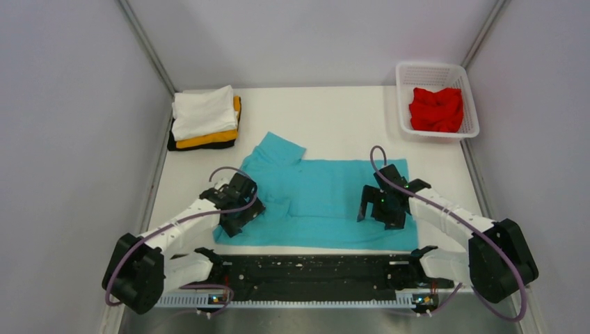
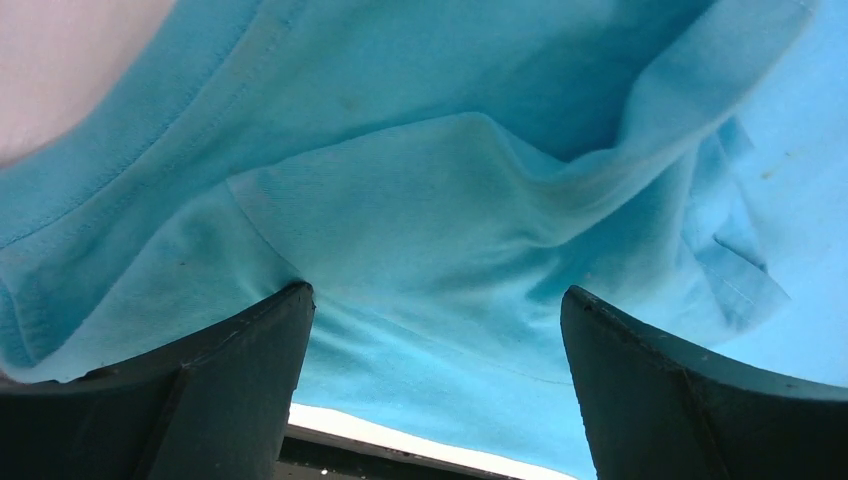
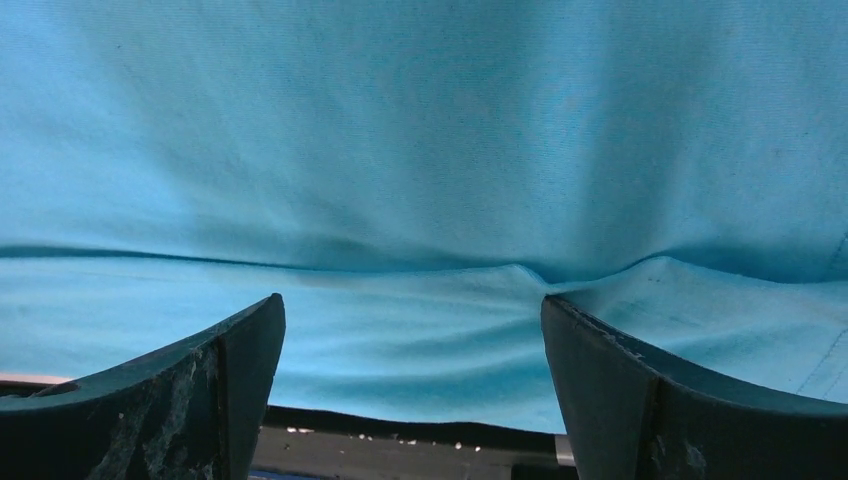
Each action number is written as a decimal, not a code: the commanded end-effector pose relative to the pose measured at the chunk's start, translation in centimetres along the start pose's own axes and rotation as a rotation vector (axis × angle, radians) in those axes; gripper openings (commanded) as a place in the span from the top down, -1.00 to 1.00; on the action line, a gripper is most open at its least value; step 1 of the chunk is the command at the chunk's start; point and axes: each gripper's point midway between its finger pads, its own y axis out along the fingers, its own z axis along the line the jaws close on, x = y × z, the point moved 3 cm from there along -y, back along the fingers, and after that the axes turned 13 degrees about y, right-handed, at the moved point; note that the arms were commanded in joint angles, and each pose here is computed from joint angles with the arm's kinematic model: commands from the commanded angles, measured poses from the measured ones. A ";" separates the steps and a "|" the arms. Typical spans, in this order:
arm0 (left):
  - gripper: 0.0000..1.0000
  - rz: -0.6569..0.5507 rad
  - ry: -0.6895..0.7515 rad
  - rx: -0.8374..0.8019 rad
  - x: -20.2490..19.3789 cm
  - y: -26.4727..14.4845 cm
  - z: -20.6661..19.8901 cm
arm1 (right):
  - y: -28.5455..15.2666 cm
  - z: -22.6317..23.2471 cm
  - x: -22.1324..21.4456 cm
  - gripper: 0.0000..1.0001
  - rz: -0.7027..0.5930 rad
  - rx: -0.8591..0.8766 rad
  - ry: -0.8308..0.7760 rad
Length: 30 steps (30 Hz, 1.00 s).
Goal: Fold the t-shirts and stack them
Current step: Fold the flattened tshirt in 1/3 of the way, then grab the side of the flattened tshirt furthest away from the robot with both arms
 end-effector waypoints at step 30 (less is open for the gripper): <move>-0.97 -0.370 0.245 -0.069 11.9 -7.9 -7.2 | -6.0 7.1 12.1 -0.97 -0.519 0.110 -0.078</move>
